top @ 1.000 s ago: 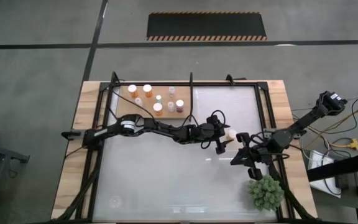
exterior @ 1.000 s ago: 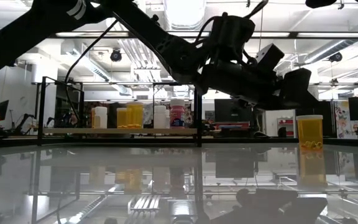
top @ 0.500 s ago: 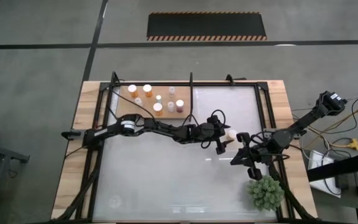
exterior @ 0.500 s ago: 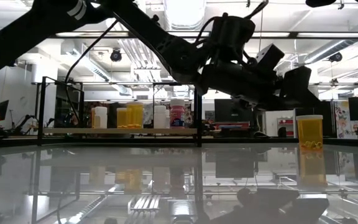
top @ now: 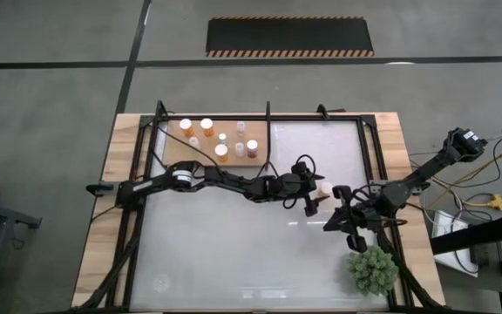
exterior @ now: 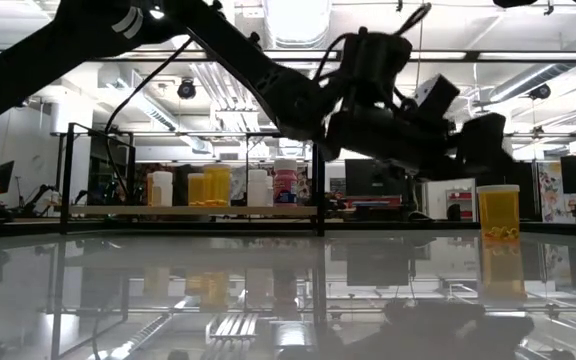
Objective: Pick and place medicine bottles onto shelf by color
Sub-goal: Put the large yellow pill bottle on the shelf
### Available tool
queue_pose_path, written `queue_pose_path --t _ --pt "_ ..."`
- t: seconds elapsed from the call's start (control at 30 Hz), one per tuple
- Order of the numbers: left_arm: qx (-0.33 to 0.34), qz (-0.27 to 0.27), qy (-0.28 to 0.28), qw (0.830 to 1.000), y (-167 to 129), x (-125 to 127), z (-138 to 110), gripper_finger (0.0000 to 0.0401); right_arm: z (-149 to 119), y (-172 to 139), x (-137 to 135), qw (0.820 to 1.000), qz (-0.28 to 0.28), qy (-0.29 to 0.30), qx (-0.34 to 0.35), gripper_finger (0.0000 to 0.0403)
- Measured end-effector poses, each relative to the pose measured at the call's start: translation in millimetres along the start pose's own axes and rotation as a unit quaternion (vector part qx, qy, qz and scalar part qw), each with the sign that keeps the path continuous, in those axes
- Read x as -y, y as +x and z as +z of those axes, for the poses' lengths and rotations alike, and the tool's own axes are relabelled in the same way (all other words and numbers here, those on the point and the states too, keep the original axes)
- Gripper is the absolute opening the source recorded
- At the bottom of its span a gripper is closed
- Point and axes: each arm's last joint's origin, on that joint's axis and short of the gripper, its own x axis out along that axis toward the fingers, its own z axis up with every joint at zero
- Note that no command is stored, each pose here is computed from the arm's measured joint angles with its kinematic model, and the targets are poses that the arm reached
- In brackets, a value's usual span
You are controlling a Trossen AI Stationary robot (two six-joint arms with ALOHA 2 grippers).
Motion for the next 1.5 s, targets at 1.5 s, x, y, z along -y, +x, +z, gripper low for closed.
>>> queue_pose_path --t 1.5 --pt "-0.026 -0.004 -0.037 0.999 4 -3 -22 0.0216 0 0 0 1.000 0.001 0.001 -0.001 0.0009"
